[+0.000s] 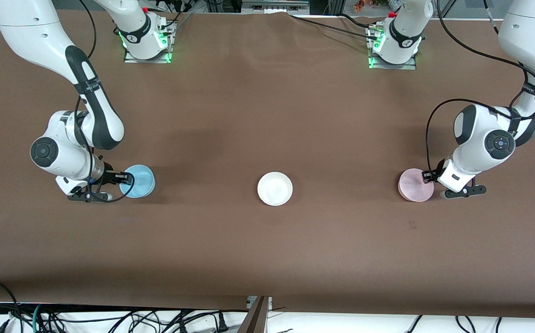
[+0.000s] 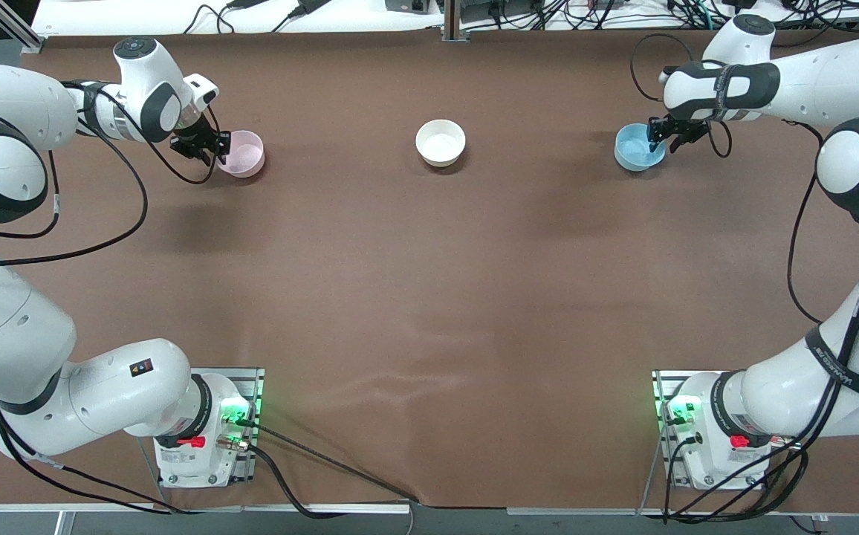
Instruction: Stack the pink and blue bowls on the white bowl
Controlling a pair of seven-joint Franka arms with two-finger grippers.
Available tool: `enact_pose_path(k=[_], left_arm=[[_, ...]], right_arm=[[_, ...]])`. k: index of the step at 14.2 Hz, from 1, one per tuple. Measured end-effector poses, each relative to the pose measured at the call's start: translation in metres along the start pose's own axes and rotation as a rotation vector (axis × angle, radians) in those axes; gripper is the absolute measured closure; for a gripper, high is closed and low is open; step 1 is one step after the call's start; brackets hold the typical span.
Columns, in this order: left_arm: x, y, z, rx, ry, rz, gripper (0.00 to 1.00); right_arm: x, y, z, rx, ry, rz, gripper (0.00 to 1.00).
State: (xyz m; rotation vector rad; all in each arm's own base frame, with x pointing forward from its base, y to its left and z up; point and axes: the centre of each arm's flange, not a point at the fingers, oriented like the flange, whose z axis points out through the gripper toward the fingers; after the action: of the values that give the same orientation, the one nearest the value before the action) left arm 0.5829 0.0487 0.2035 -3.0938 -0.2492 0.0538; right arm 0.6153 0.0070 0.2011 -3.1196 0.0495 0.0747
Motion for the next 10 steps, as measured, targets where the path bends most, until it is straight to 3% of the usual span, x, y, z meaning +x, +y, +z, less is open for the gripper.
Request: enact_pose_path(k=[1,2,5,10], left_arm=[[0.0000,0.0000,0.0000,0.000,0.000,0.000,0.68],[0.0000,0.0000,0.0000,0.000,0.000,0.000,0.68],[0.0008,0.0013,-0.0017,-0.002,0.006,0.002,0.95],[0.0014,0.0038,-0.0050,-0.002,0.012,0.006,0.96]], right_arm=[[-0.0002,0.0000,0.0002,0.000,-0.001,0.000,0.54],[-0.0003,0.0000,0.0004,0.000,-0.001,0.000,0.61],[-0.0001,-0.0014,-0.0015,0.006,0.002,0.004,0.94],[0.0002,-0.0028,-0.0074,0.009,0.007,0.002,0.96]])
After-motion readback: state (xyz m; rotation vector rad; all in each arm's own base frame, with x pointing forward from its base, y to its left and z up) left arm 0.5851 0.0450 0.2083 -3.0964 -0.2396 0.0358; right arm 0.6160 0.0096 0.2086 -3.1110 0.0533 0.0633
